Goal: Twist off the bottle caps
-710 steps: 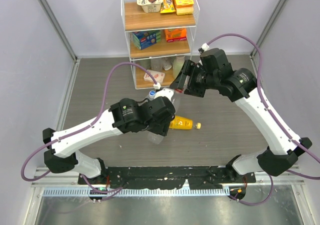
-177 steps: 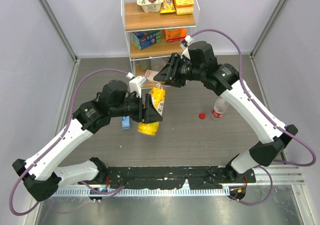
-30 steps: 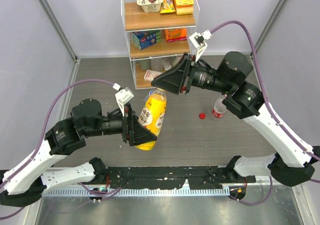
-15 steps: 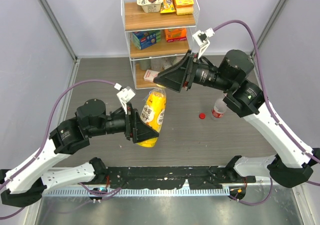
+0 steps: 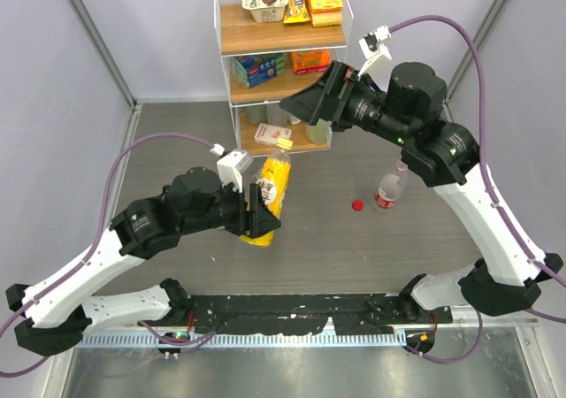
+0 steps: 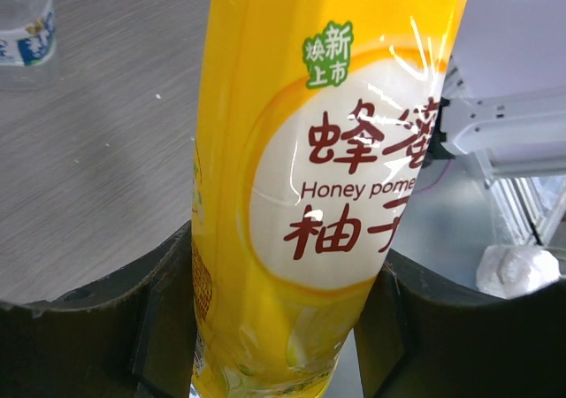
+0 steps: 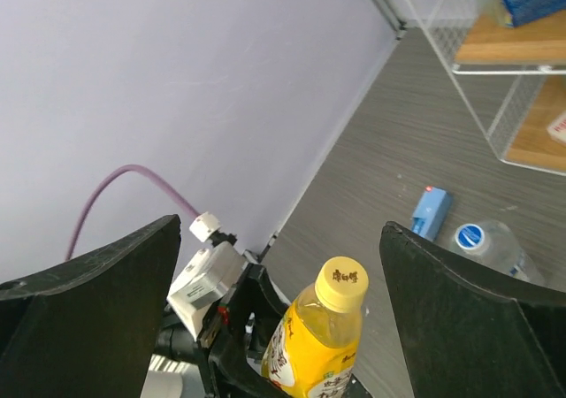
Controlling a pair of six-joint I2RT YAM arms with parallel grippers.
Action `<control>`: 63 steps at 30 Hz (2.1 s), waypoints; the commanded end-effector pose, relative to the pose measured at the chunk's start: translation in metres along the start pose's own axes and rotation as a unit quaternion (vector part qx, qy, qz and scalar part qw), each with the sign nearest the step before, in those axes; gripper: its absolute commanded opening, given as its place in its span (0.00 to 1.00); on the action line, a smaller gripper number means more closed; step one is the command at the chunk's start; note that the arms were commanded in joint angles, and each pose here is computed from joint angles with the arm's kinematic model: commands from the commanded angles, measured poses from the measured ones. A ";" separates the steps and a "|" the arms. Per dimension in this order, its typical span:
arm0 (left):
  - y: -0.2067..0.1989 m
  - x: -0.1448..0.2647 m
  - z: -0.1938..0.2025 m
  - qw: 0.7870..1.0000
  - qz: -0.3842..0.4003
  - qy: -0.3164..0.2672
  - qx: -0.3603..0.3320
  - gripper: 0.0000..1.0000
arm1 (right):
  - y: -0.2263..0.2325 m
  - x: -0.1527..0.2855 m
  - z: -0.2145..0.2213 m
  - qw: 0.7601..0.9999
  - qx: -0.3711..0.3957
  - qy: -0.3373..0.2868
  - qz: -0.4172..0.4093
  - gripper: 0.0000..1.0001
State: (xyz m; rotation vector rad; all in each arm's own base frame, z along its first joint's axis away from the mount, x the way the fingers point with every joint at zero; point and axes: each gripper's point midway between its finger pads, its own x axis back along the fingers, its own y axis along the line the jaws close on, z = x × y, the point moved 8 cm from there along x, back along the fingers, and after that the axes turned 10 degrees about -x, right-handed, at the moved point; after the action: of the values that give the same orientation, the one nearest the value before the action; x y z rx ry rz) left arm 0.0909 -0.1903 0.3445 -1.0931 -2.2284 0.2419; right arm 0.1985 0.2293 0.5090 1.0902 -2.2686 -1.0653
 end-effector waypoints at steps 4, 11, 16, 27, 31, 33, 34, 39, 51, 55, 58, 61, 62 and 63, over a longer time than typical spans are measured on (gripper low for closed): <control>0.010 -0.006 -0.025 0.995 -0.099 -0.006 -0.022 0.00 | -0.023 -0.013 -0.003 0.990 -0.046 -0.011 0.130 0.98; 0.016 -0.015 -0.044 0.983 -0.181 -0.016 -0.025 0.00 | -0.037 -0.027 -0.001 0.979 -0.055 0.004 0.198 0.98; 0.015 -0.023 -0.051 0.975 -0.218 -0.004 -0.043 0.00 | -0.043 -0.037 0.002 0.977 -0.062 0.015 0.203 0.87; 0.004 -0.031 -0.048 0.967 -0.241 0.019 -0.081 0.00 | -0.048 -0.048 0.010 0.977 -0.077 0.038 0.197 0.72; 0.002 -0.029 -0.047 0.968 -0.238 0.017 -0.079 0.00 | -0.051 -0.050 0.013 0.975 -0.079 0.044 0.202 0.64; 0.002 -0.030 -0.047 0.968 -0.239 0.016 -0.077 0.00 | -0.051 -0.050 0.014 0.975 -0.081 0.047 0.201 0.62; 0.001 -0.029 -0.046 0.968 -0.239 0.017 -0.078 0.00 | -0.051 -0.050 0.014 0.975 -0.082 0.048 0.201 0.60; 0.000 -0.030 -0.046 0.968 -0.238 0.017 -0.079 0.00 | -0.054 -0.052 0.018 0.974 -0.088 0.060 0.202 0.58; -0.004 -0.028 -0.048 0.970 -0.231 0.012 -0.080 0.00 | -0.054 -0.054 0.025 0.977 -0.095 0.072 0.178 0.34; -0.005 -0.027 -0.047 0.970 -0.229 0.011 -0.082 0.00 | -0.051 -0.053 0.023 0.980 -0.100 0.059 0.160 0.31; -0.005 -0.027 -0.046 0.969 -0.230 0.012 -0.084 0.00 | -0.048 -0.051 0.023 0.982 -0.106 0.055 0.147 0.31; -0.005 -0.027 -0.046 0.969 -0.230 0.014 -0.084 0.00 | -0.045 -0.051 0.022 0.984 -0.113 0.049 0.131 0.43; -0.005 -0.027 -0.045 0.969 -0.229 0.015 -0.086 0.00 | -0.045 -0.051 0.023 0.983 -0.115 0.050 0.131 0.45; -0.005 -0.028 -0.045 0.969 -0.230 0.017 -0.086 0.00 | -0.043 -0.050 0.022 0.984 -0.118 0.046 0.126 0.50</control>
State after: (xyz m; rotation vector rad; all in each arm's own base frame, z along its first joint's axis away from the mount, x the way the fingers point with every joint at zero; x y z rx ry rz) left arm 0.1296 -0.2180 0.3523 -0.5914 -2.3748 -0.2347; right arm 0.2454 0.2640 0.4307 0.5951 -2.0682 -0.9967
